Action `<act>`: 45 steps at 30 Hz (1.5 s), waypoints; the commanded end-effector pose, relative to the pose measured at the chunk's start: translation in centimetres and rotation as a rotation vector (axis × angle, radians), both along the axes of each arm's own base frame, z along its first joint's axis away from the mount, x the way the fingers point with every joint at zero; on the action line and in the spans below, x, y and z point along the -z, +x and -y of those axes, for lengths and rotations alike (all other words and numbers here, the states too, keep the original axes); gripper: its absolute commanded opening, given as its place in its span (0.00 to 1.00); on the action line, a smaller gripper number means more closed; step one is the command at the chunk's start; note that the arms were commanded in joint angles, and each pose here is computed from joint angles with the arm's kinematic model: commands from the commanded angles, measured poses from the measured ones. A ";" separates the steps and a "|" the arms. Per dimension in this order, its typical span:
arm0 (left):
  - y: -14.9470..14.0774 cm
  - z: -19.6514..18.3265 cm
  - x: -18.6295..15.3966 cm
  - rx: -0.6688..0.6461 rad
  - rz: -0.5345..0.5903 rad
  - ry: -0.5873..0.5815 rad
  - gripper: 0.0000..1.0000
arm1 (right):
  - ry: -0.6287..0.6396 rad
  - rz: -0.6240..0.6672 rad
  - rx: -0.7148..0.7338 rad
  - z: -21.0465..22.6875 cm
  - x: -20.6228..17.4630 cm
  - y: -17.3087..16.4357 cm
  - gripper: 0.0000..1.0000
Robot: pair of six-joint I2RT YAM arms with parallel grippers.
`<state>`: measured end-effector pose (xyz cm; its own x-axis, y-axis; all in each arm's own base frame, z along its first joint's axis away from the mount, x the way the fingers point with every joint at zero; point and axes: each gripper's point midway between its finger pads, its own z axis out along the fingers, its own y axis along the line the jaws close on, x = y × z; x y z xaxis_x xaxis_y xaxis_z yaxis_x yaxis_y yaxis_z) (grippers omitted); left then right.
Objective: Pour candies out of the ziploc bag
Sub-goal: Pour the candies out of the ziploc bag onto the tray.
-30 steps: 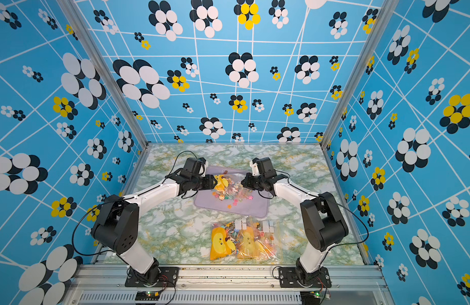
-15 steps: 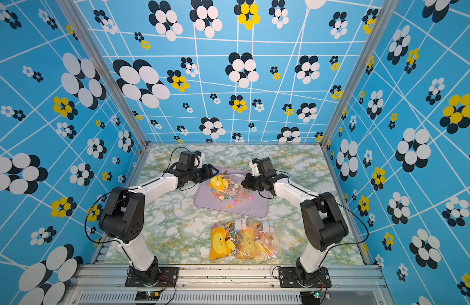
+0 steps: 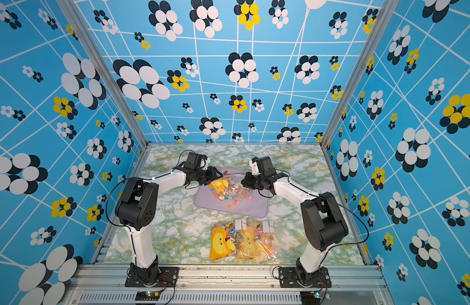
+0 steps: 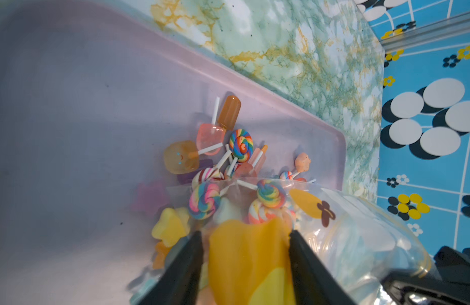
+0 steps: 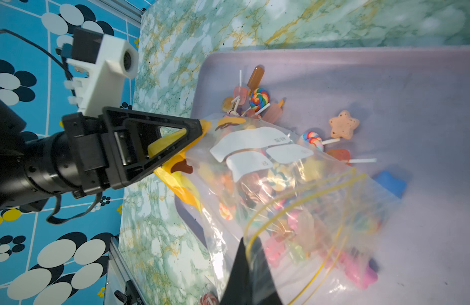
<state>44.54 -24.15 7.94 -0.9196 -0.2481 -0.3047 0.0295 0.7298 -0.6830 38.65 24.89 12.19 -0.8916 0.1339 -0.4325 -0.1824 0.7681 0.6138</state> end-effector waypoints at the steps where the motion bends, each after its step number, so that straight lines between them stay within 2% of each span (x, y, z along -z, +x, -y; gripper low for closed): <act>1: 0.1 0.7 -0.8 0.025 0.012 -0.010 0.27 | -0.007 0.000 -0.019 -0.6 -0.3 -0.1 0.04; 3: 0.1 0.6 -1.2 0.022 0.023 -0.007 0.18 | -0.007 0.001 -0.021 -0.7 -0.4 -0.2 0.04; 7: 0.2 0.6 -2.5 0.025 0.057 -0.002 0.11 | -0.007 -0.001 -0.025 -0.9 -0.3 -0.3 0.04; 13: 0.2 1.0 -7.2 0.042 0.228 -0.022 0.00 | -0.008 -0.001 -0.030 -1.1 -0.1 -0.4 0.04; 16: -0.2 1.3 -9.7 0.063 0.313 0.014 0.00 | -0.008 -0.003 -0.029 -1.2 0.3 -0.4 0.04; 19: -0.3 1.3 -11.0 0.076 0.344 0.040 0.00 | -0.005 -0.011 -0.027 -1.3 0.8 -0.2 0.05; 31: -1.2 1.8 -12.9 0.132 0.421 0.185 0.00 | 0.048 -0.041 -0.028 -2.6 2.6 0.5 0.05; 37: -1.2 1.6 -13.6 0.126 0.438 0.198 0.00 | 0.057 -0.035 -0.024 -2.8 2.6 0.9 0.05; 45: -1.5 1.7 -16.9 0.127 0.502 0.189 0.00 | 0.081 -0.032 -0.025 -3.5 2.6 1.3 0.05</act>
<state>42.79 -25.87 19.34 -0.7560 -0.0310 -0.6538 0.3545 0.8203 -0.4488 39.55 28.24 10.14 -0.9053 0.1322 -0.4037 -0.1992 0.7074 0.6781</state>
